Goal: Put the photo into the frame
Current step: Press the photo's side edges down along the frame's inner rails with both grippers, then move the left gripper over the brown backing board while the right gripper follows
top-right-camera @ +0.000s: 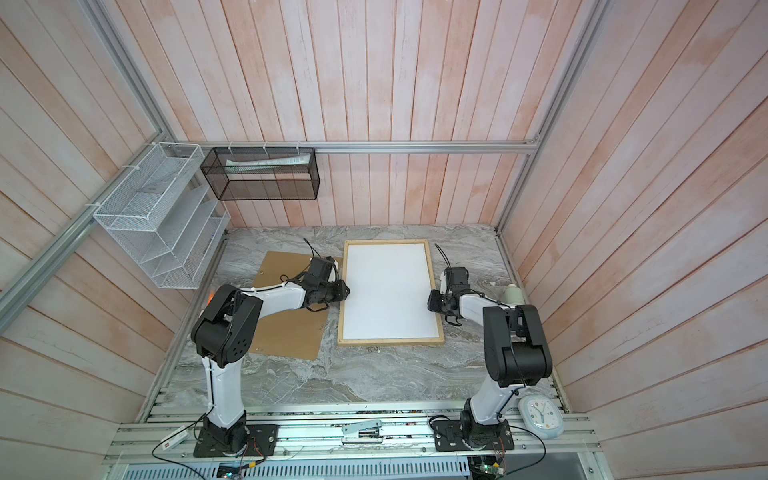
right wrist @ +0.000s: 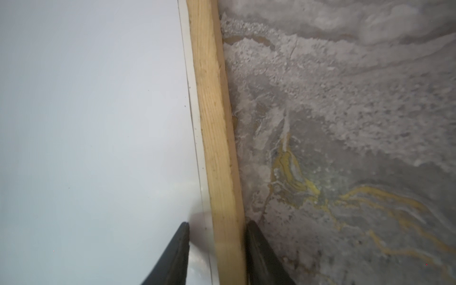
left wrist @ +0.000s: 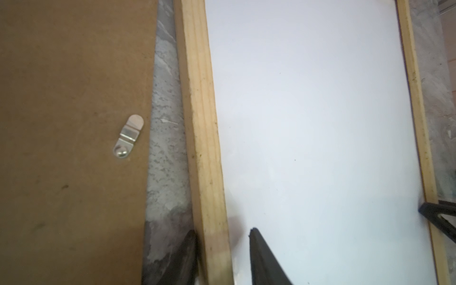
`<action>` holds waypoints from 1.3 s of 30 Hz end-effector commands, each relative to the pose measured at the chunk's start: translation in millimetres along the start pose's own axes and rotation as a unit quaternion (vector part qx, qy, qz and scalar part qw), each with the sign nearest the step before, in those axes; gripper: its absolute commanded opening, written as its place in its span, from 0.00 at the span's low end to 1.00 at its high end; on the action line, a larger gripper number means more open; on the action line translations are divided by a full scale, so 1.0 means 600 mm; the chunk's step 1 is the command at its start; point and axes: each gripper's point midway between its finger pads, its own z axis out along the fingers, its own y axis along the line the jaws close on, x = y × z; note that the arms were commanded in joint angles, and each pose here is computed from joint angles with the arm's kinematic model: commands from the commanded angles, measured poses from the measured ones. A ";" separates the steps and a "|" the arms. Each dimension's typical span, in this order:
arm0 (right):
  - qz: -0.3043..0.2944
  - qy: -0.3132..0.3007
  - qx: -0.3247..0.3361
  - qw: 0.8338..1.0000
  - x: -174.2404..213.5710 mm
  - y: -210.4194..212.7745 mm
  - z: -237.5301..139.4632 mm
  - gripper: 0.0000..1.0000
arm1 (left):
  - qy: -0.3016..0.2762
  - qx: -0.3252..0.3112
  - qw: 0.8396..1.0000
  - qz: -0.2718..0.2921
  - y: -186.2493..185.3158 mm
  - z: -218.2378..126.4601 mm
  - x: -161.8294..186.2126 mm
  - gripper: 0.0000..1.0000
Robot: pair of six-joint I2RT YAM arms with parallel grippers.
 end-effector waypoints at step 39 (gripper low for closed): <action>0.028 -0.079 -0.059 0.995 -0.009 0.030 -0.142 0.51 | -0.036 -0.172 0.984 0.017 0.076 -0.191 0.016 0.52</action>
